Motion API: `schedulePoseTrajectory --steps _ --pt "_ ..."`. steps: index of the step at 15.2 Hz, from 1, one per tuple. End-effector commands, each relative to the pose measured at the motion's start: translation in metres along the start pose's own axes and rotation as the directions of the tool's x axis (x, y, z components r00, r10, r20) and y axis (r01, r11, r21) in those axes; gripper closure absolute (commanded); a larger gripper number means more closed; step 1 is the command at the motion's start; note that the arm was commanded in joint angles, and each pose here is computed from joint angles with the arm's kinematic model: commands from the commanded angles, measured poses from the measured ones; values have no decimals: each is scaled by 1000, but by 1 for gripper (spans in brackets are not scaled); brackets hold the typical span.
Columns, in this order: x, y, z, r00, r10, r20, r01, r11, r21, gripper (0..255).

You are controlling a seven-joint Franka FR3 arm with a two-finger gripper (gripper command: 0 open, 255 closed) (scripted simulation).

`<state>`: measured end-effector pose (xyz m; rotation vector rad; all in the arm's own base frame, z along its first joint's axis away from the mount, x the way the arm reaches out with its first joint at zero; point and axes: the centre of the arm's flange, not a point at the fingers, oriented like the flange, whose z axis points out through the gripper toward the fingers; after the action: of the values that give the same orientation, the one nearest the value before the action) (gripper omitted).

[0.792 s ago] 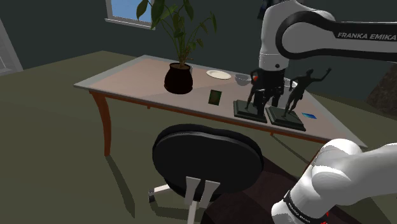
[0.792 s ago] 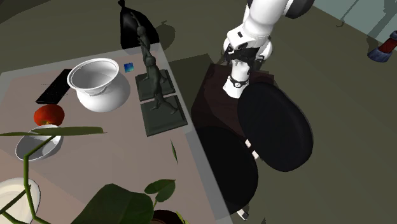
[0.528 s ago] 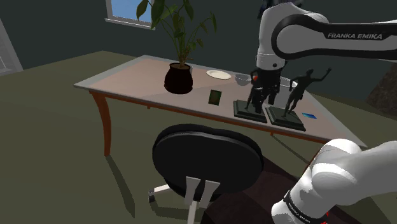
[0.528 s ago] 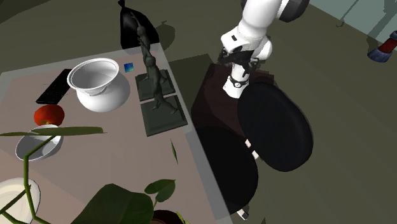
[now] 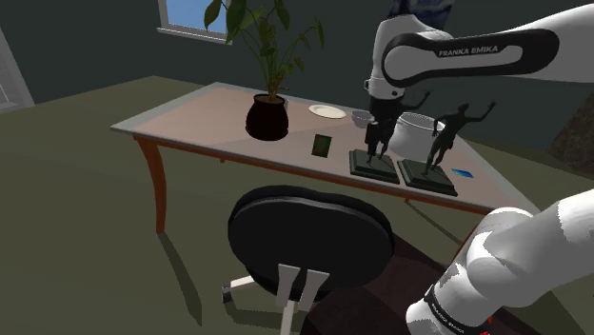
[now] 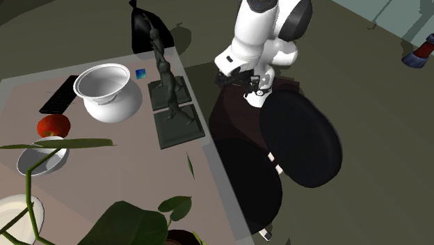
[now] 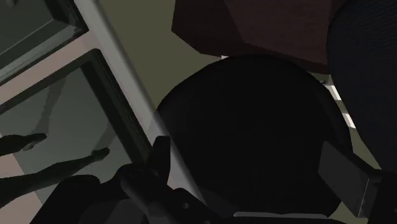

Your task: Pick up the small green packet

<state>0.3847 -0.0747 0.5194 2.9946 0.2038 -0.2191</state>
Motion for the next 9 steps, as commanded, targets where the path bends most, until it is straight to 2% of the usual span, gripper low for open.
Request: schedulePoseTrajectory --steps 1,5,9 --pt "19 14 5 999 -52 -16 52 999 -1 0" --pt "60 42 10 988 -149 -46 149 989 -2 0" --pt "103 65 15 967 -244 -76 244 970 -6 0"
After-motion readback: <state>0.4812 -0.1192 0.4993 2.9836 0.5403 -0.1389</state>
